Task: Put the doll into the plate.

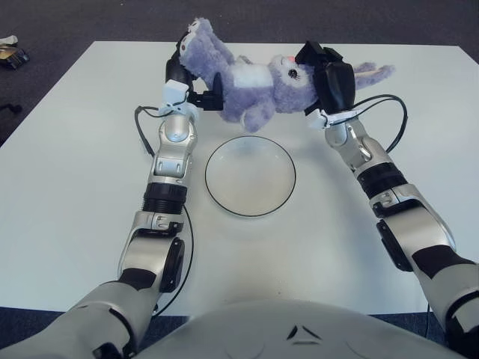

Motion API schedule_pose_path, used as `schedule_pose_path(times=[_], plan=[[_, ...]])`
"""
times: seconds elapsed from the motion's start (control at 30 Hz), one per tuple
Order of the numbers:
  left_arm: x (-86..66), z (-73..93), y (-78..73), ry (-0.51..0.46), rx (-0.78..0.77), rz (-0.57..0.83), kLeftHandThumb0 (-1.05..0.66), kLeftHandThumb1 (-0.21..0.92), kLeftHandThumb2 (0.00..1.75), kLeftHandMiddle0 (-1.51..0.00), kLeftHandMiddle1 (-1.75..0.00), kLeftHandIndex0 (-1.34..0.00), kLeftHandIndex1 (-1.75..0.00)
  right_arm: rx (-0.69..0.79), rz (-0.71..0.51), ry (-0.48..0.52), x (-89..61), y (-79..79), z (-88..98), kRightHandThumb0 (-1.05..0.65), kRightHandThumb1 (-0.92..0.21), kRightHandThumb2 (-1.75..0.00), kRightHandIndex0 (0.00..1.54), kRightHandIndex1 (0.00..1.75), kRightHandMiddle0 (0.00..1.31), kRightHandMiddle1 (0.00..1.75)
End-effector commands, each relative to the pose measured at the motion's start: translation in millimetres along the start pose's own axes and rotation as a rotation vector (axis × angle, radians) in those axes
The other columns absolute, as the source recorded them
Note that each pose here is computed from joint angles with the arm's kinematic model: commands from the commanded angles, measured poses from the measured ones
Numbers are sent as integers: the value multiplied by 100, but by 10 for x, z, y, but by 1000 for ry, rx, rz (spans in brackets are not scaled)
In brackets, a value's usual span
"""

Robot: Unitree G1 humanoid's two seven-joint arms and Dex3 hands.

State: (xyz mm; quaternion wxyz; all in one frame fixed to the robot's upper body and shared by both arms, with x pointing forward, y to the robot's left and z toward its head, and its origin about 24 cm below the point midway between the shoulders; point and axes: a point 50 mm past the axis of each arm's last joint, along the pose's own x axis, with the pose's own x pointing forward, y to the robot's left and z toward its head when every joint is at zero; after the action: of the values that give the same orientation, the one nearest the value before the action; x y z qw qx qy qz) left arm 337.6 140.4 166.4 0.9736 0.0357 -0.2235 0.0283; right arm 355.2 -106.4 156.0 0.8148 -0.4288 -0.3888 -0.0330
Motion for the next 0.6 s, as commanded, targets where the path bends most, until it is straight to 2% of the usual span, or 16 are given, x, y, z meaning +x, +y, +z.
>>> schedule_pose_path(times=[0.0,0.27,0.57], plan=[[-46,41,50,-12,-15,-33,0,8,156,-83,-163,-57,-175,26,19,-23,-37,2,79,52,-19,-147,71,175,90,175],[-143,91,166,-46,-56,-82,0,5,160,-84,-165,-59,-175,1,35,-33,-111,1,123,52,-19,-147,71,175,91,175],[-332,162,269,-82,-63,-96,0,2,163,-86,-165,-62,-175,26,57,-27,-224,-27,186,52,-19,-147,71,175,91,175]])
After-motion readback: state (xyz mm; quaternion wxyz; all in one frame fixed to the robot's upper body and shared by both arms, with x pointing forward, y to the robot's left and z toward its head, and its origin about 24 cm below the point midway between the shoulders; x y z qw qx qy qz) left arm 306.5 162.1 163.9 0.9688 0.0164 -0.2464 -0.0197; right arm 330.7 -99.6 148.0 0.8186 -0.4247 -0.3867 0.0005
